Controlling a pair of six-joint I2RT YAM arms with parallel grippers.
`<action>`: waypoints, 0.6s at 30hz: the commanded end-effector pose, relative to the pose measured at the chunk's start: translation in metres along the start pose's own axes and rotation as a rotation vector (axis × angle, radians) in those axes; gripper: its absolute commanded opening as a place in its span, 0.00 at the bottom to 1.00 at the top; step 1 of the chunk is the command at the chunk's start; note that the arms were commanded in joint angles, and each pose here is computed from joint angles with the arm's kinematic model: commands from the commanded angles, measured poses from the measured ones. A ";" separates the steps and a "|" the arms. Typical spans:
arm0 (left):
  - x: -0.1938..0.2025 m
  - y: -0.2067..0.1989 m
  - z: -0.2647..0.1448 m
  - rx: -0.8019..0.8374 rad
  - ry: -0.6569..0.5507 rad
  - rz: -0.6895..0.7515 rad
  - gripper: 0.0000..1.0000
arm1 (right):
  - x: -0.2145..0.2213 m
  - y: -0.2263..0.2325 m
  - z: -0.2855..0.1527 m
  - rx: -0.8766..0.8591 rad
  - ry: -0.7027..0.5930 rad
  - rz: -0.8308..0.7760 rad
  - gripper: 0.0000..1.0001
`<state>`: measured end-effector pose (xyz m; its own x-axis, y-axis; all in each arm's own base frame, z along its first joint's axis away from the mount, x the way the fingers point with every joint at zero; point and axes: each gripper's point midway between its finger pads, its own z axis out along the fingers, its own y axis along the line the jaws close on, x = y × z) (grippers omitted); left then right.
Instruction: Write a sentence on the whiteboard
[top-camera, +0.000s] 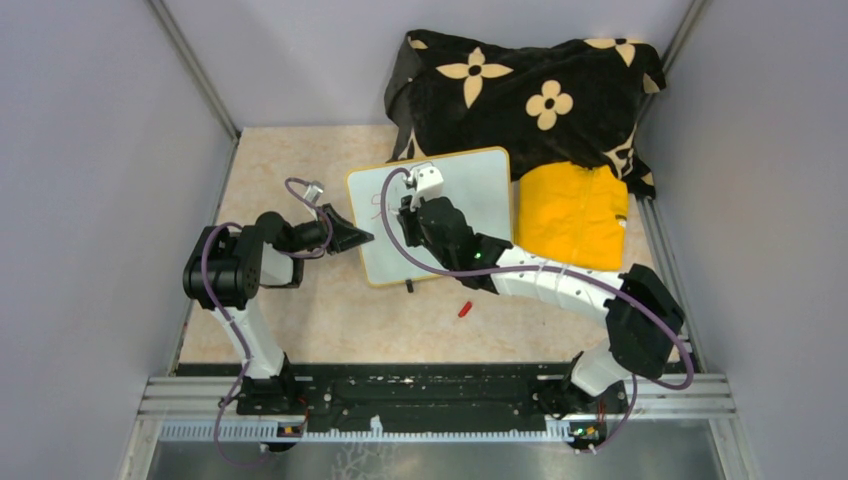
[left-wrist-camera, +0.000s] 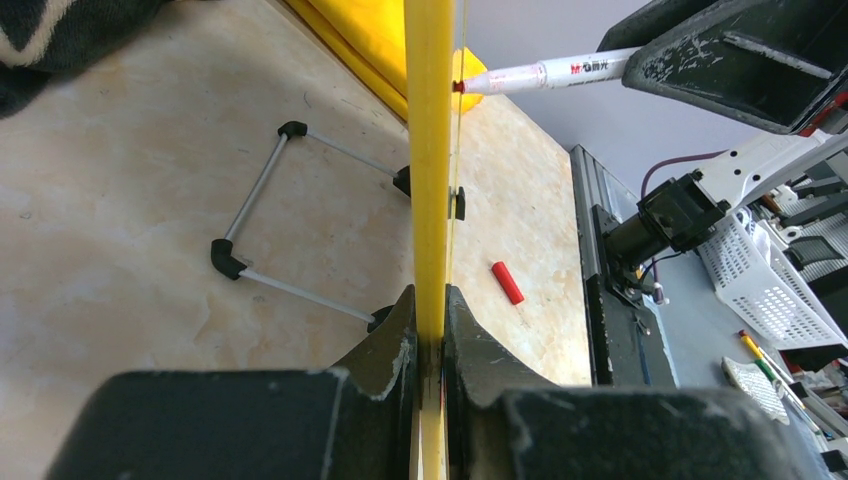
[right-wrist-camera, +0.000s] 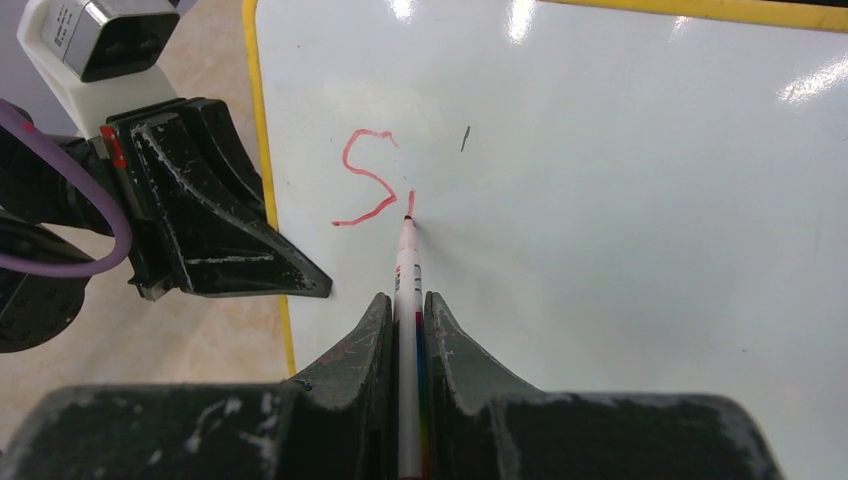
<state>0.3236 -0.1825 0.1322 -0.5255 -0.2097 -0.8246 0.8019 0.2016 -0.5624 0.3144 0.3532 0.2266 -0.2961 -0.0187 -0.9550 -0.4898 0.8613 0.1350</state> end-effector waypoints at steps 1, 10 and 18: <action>0.001 0.004 0.001 0.002 0.005 0.052 0.00 | -0.004 -0.005 -0.007 0.011 -0.012 0.019 0.00; 0.001 0.004 0.001 0.003 0.006 0.052 0.00 | -0.015 -0.002 -0.006 0.013 -0.032 0.028 0.00; 0.001 0.004 0.001 0.002 0.006 0.049 0.00 | -0.035 -0.003 -0.001 0.031 -0.074 0.031 0.00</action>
<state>0.3237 -0.1825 0.1322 -0.5246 -0.2095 -0.8252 0.8025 0.2018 -0.5614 0.3124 0.3528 0.2245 -0.3068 -0.0185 -0.9516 -0.4898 0.8603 0.1412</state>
